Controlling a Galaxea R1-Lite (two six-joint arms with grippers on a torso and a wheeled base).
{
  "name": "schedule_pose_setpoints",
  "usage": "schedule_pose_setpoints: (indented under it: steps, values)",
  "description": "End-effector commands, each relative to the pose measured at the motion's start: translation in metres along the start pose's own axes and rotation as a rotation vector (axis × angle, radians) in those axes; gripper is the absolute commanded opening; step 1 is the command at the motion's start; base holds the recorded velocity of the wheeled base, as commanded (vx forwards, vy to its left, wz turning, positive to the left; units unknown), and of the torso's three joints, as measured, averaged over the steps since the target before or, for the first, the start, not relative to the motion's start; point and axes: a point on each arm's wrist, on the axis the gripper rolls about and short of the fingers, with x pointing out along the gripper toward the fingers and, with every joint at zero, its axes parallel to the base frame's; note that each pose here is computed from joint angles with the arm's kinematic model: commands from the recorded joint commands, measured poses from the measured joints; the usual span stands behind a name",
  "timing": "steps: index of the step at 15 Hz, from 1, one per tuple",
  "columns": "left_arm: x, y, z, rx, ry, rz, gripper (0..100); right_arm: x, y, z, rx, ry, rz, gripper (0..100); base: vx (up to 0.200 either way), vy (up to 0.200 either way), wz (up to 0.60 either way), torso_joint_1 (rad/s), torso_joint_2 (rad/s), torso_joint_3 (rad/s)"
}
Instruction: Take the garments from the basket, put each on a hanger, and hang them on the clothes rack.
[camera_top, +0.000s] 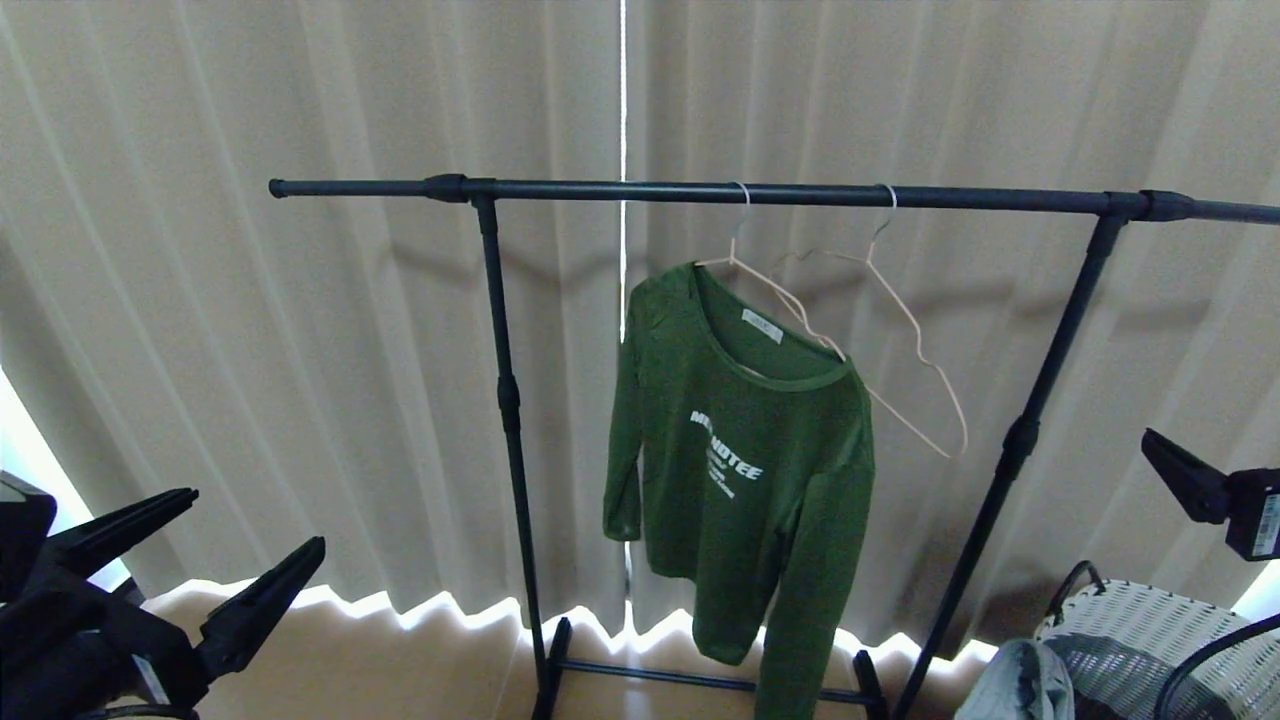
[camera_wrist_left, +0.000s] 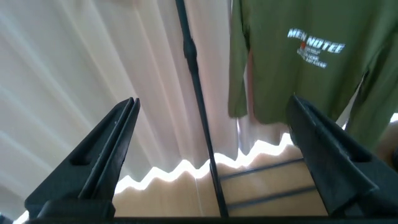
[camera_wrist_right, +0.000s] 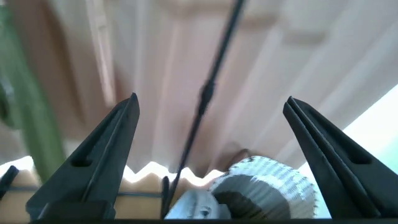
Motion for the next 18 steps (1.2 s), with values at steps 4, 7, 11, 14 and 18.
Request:
schedule_pose_setpoints:
  steps: [4,7,11,14,18]
  values:
    - [-0.009,-0.001,-0.004,0.000,-0.013,0.002,100,-0.027,-0.004,-0.030,-0.001,0.018,0.020,100,0.000,0.000,0.00,0.000,0.00,0.000]
    - [-0.010,-0.001,-0.006,0.002,-0.007,0.003,100,-0.030,-0.003,-0.042,0.028,0.047,0.027,100,0.000,0.000,0.00,0.000,0.00,0.000]
    - [-0.014,0.002,-0.006,-0.003,-0.020,0.033,100,-0.048,-0.001,-0.077,0.005,0.119,0.042,100,0.000,0.000,0.00,0.000,0.00,0.000]
    - [-0.009,0.003,-0.008,-0.006,0.009,0.046,100,-0.051,-0.001,-0.081,0.002,0.119,0.056,100,0.000,0.000,0.00,0.000,0.00,0.000]
    - [-0.008,0.003,-0.010,-0.004,0.022,0.040,100,-0.051,0.000,-0.086,-0.018,0.157,0.063,100,0.000,0.000,0.00,-0.103,0.24,0.142]
